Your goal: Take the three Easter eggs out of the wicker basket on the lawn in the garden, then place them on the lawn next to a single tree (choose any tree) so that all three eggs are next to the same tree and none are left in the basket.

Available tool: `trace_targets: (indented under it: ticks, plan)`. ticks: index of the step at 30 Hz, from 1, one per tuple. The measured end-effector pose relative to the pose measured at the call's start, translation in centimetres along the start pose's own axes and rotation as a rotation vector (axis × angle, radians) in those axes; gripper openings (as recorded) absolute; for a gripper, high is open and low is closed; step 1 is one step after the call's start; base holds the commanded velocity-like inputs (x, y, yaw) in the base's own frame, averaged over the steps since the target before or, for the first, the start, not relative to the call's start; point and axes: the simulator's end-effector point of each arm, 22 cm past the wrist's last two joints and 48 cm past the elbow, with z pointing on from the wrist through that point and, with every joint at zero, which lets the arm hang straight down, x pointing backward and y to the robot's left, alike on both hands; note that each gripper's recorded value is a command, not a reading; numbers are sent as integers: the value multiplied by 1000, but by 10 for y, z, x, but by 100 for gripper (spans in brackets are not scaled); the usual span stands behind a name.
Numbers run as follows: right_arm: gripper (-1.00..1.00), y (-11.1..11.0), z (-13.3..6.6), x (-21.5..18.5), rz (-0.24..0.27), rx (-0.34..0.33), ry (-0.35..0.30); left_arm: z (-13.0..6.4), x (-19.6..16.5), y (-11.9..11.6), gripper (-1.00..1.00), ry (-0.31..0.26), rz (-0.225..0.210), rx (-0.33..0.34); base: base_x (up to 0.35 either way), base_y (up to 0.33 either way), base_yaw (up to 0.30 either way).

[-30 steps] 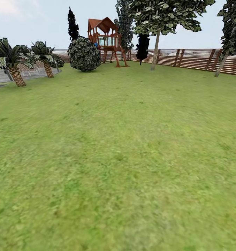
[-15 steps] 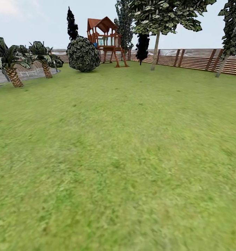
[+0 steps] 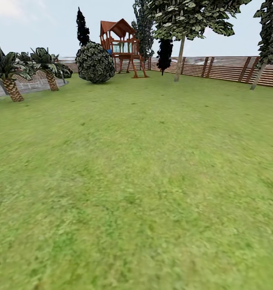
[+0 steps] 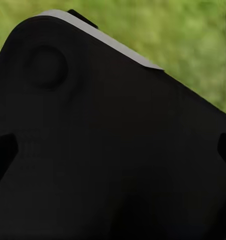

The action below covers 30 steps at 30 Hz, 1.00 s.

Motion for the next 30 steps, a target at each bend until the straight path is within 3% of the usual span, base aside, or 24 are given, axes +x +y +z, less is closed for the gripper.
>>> trace_targets:
  ticks: [30]
  plan:
    - [100, 0, 0, 0, 0, 0, 0, 0, 0, 0, 100, 0, 0, 0, 333, -123, 0]
